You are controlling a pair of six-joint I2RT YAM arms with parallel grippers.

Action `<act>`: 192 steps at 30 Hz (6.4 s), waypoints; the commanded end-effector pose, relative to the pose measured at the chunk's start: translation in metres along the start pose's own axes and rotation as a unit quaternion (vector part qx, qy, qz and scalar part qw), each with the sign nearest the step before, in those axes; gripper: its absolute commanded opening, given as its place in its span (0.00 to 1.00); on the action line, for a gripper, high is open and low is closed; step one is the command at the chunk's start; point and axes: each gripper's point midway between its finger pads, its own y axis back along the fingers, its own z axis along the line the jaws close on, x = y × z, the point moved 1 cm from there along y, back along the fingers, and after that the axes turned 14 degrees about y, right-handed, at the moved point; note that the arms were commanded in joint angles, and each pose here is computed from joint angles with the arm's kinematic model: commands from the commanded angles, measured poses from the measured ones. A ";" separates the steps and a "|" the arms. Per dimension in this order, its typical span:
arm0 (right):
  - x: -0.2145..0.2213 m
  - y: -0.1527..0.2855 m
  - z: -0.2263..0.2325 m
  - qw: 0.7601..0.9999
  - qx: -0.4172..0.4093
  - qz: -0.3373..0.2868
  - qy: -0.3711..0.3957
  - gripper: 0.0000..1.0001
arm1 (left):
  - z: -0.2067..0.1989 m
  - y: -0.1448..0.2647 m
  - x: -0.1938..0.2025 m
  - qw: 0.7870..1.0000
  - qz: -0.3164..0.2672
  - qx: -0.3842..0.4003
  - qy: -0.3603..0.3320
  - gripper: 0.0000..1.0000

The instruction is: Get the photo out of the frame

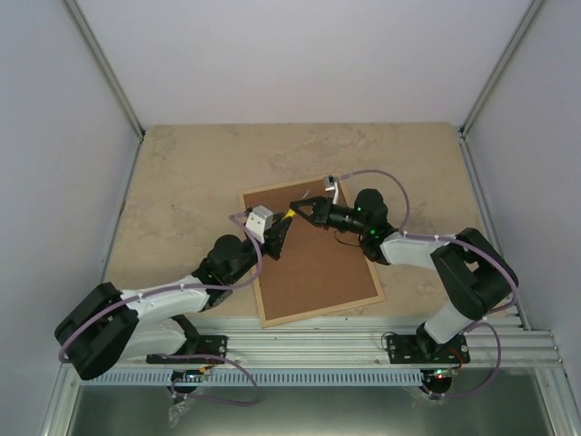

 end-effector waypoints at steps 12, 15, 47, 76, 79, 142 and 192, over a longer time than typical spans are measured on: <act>-0.033 0.030 -0.023 0.924 0.172 0.057 0.336 0.01 | 0.000 0.002 -0.048 0.993 0.002 -0.003 0.119 0.38; -0.030 0.029 -0.021 0.897 0.198 0.075 0.388 0.01 | -0.008 -0.005 -0.053 0.990 0.018 0.012 0.139 0.39; 0.015 -0.017 -0.011 0.826 0.191 0.158 0.507 0.00 | -0.005 -0.041 -0.032 0.973 0.068 0.002 0.219 0.16; 0.023 -0.028 -0.019 0.820 0.185 0.167 0.515 0.09 | 0.015 -0.037 -0.024 0.973 0.057 -0.042 0.219 0.00; 0.026 -0.025 -0.021 0.822 0.176 0.177 0.512 0.20 | 0.019 -0.031 -0.030 0.973 0.039 -0.037 0.224 0.00; 0.047 -0.007 0.034 0.815 0.016 0.157 0.558 0.01 | 0.011 0.068 -0.070 0.947 -0.131 0.112 0.273 0.46; 0.056 -0.031 0.019 0.759 0.116 0.171 0.618 0.01 | 0.017 0.041 -0.036 0.867 -0.072 0.166 0.465 0.15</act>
